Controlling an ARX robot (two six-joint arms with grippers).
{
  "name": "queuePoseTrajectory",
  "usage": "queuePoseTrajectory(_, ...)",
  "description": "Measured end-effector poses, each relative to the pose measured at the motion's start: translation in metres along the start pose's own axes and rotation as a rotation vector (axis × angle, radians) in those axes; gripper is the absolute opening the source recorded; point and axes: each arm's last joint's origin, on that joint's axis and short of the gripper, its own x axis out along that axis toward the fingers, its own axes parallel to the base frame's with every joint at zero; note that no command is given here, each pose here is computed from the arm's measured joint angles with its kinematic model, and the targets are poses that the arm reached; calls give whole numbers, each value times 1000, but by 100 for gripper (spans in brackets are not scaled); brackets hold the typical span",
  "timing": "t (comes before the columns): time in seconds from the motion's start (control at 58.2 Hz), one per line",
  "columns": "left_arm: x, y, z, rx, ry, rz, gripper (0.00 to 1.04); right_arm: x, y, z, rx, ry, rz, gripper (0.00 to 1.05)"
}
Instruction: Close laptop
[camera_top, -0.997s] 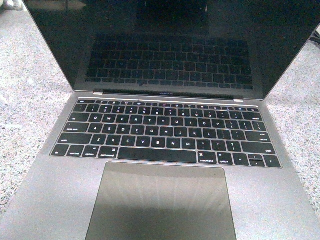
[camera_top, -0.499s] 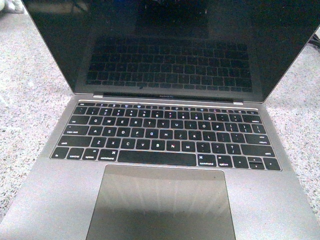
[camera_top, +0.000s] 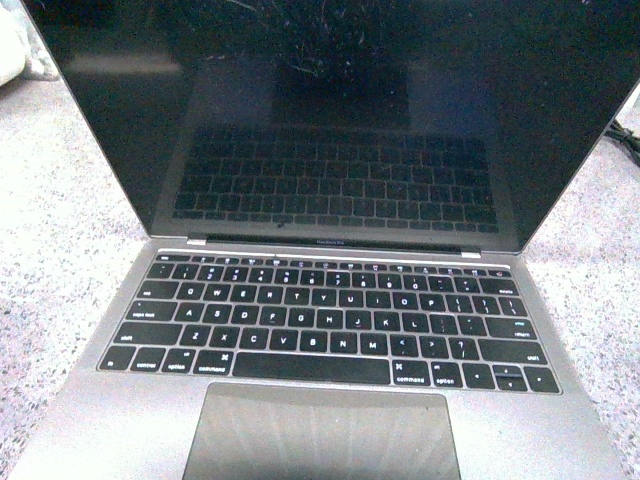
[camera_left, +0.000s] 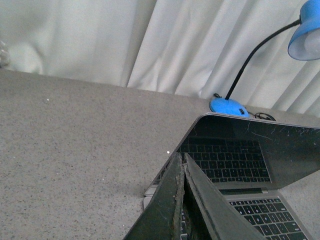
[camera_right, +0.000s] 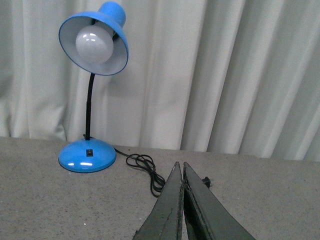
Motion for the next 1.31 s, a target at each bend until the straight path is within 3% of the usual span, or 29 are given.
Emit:
queuePoseTrajectory(0.361,33,-17,7,155,67,-92,4,64,16,1,-187,3,224,1)
queuePoseTrajectory(0.567,54,-23,48,275,-3,-116,4,109,29,39,-327,-76,313,1)
queuePoseTrajectory(0.705,76,-25,75,370,-25,-154,4,136,46,60,-330,-112,390,1)
queuePoseTrajectory(0.791,86,-25,78,413,1,-179,4,147,57,59,-311,-82,479,1)
queuePoseTrajectory(0.946,99,-24,72,470,51,-213,4,168,71,47,-237,48,613,1)
queuePoseTrajectory(1.066,102,-29,51,545,102,-267,4,166,83,15,-230,232,779,1)
queuePoseTrajectory(1.307,100,-34,3,562,173,-313,4,147,104,-28,-176,309,818,1)
